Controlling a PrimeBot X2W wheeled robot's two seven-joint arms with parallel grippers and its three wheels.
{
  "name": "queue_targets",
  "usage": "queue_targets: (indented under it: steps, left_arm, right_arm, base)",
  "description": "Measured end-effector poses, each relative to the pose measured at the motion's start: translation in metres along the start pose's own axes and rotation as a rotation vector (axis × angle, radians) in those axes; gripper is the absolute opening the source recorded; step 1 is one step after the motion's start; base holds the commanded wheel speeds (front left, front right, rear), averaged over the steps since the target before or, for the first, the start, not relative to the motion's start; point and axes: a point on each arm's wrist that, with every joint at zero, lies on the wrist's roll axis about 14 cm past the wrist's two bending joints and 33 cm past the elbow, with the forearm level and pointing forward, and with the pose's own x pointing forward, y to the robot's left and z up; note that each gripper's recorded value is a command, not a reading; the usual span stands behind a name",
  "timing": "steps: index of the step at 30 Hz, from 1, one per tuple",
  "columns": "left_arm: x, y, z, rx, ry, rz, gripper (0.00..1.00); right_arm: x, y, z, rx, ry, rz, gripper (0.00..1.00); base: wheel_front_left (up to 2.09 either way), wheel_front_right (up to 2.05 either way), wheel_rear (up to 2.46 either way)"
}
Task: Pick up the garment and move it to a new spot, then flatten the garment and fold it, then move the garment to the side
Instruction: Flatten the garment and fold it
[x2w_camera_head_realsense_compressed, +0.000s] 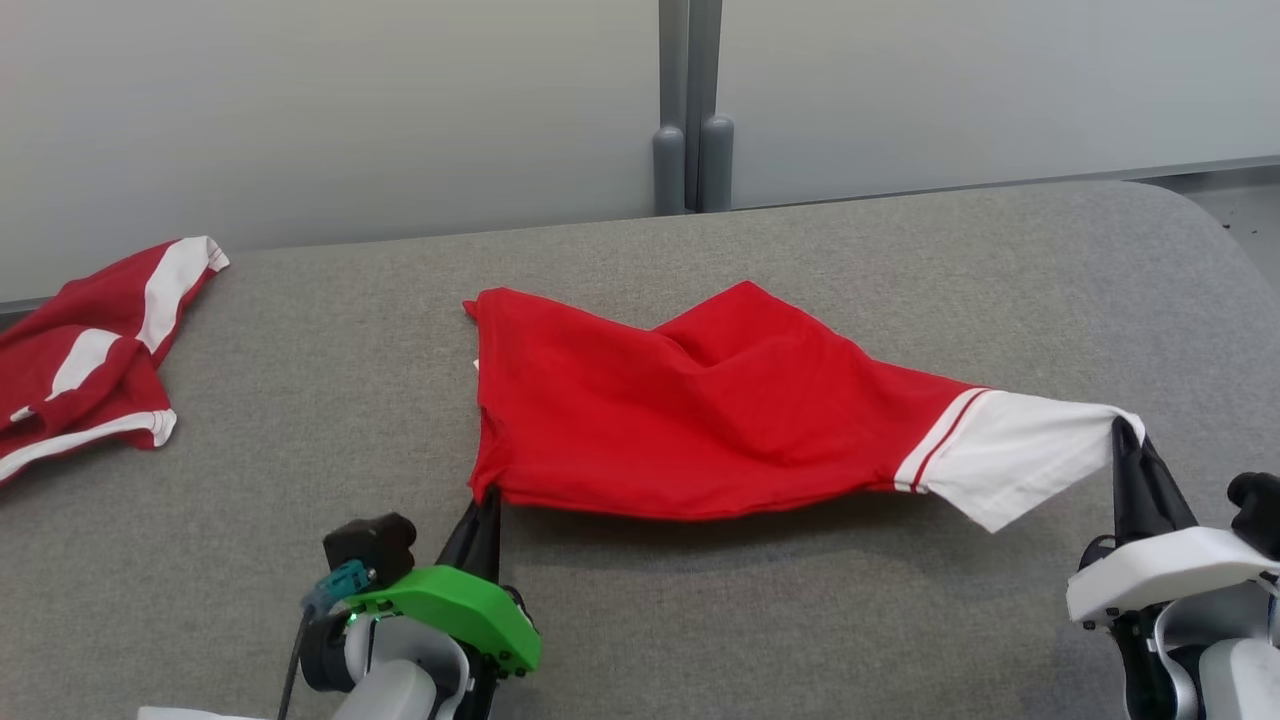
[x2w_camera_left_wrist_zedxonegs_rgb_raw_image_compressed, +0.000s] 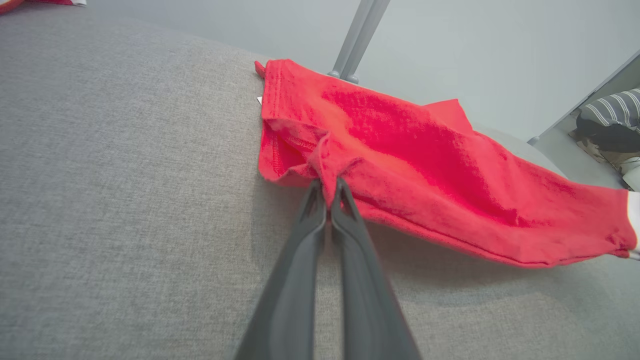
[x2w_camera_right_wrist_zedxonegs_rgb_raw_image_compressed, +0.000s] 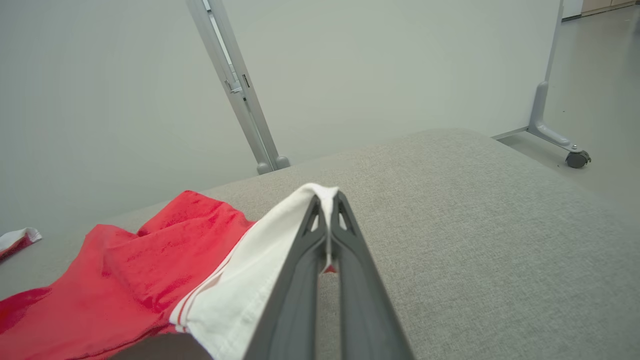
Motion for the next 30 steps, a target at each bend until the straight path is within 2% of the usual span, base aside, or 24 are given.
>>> queue_targets:
  steps: [8,17,24,30]
  left_arm:
    - [-0.015,-0.019,0.086,0.003,-0.280,-0.064,0.00]
    - [-0.054,-0.053,0.170,0.055,-0.511,-0.171,0.00]
    - [-0.058,-0.067,0.210,0.126,-0.553,-0.220,0.00]
    - [-0.022,-0.062,0.215,0.215,-0.456,-0.230,0.00]
  right_arm:
    - [0.001,0.027,0.071,0.004,-0.211,0.088,0.00]
    - [-0.021,0.046,0.146,0.014,-0.404,0.166,0.00]
    - [-0.026,0.051,0.172,0.026,-0.444,0.186,0.00]
    - [0.009,0.069,0.164,0.059,-0.362,0.238,0.00]
  base:
    - [0.00,0.00,0.00]
    - [0.00,0.00,0.00]
    - [0.00,0.00,0.00]
    - [0.00,0.00,0.00]
